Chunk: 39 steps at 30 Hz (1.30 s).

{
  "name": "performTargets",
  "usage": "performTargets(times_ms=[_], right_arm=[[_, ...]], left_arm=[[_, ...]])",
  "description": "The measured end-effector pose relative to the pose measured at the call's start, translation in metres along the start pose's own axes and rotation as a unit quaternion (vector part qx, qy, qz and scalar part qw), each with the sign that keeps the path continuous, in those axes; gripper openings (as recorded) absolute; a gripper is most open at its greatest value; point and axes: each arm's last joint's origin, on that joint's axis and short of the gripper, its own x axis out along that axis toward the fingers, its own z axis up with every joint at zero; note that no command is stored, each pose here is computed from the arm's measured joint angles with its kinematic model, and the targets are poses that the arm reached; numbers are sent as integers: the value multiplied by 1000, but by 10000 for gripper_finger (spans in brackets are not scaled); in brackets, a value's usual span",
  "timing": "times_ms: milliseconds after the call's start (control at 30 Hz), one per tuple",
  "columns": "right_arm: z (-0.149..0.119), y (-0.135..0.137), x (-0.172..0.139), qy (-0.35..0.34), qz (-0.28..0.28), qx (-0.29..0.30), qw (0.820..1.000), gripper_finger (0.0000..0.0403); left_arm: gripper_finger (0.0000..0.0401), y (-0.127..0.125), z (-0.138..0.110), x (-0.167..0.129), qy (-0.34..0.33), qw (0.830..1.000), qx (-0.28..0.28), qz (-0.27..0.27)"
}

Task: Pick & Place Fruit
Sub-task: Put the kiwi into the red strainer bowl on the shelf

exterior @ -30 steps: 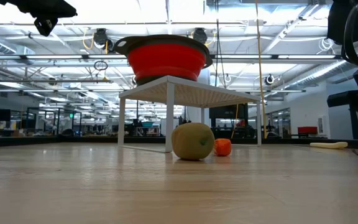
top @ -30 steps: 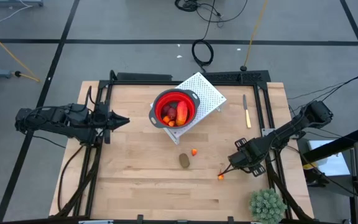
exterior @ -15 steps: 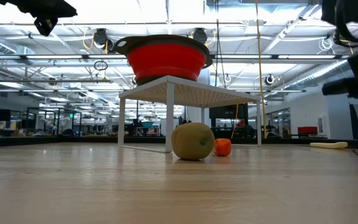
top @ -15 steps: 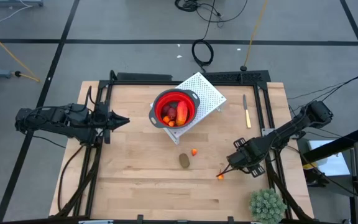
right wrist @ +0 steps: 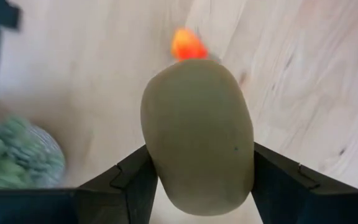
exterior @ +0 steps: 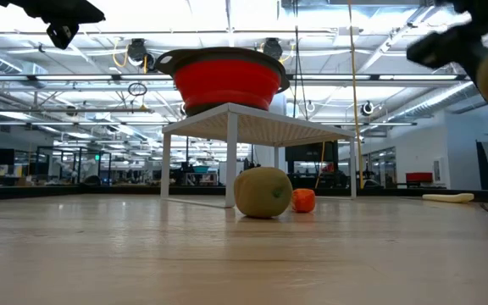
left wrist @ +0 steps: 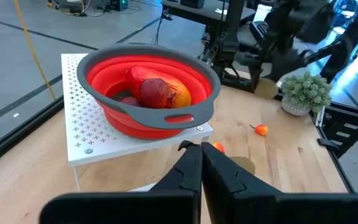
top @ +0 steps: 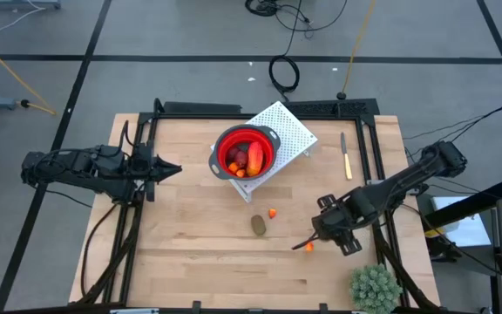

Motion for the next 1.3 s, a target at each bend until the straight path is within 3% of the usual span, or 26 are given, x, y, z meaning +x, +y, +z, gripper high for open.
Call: performTargets(times_ms=[267, 600, 800, 1300], right_arm=[[26, -7, -25, -114, 11, 45, 992, 208], [57, -27, -40, -279, 27, 75, 957, 208], [62, -35, -45, -307, 55, 76, 947, 208], [63, -37, -46, -318, 60, 102, 941, 208]], left_arm=[[22, 0, 0, 0, 0, 1000, 1, 0], [7, 0, 0, 0, 1, 1000, 1, 0], [25, 0, 0, 0, 2, 1000, 2, 0], [26, 0, 0, 0, 2, 1000, 2, 0]])
